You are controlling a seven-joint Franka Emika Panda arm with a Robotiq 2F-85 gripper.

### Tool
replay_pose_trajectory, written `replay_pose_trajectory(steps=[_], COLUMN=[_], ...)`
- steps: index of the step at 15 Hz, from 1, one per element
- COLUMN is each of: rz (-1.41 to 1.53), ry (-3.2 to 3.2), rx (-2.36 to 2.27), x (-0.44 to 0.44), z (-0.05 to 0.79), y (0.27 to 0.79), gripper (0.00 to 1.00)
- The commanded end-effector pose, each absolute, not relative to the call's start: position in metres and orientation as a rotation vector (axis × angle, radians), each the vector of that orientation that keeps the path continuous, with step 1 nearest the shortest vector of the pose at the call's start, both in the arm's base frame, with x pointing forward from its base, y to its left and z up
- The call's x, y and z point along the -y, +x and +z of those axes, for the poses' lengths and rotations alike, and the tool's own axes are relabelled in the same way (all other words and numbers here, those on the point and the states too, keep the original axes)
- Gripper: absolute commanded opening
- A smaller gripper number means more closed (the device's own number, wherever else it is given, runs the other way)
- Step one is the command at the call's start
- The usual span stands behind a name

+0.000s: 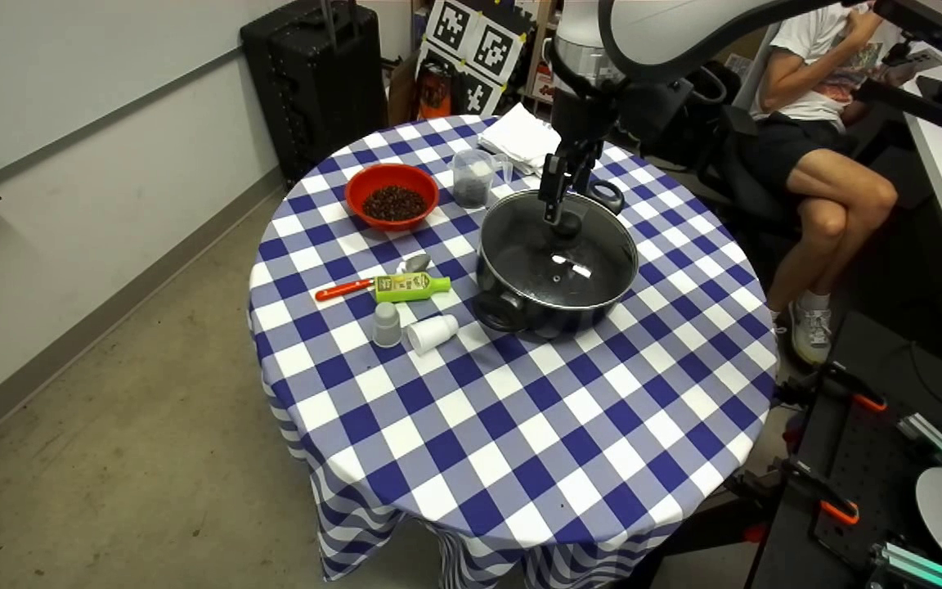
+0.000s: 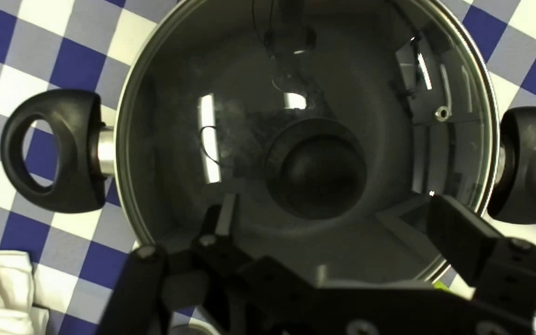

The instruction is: Remove the glass lid from the pot

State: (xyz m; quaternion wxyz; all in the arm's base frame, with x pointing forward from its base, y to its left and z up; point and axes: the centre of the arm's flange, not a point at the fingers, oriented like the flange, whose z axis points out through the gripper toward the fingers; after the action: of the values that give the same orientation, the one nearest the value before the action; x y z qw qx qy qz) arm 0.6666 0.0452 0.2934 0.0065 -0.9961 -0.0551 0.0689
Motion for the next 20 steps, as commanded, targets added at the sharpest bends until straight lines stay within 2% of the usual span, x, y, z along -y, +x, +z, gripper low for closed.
replay_pose_trajectory(steps=[1, 20], rz=[0.227, 0.2], ry=[-3.085, -3.092], rx=[0.098, -0.201], x=[-0.041, -0.035], z=[0.292, 0.268], y=[0.67, 0.654], gripper=[1.0, 1.0])
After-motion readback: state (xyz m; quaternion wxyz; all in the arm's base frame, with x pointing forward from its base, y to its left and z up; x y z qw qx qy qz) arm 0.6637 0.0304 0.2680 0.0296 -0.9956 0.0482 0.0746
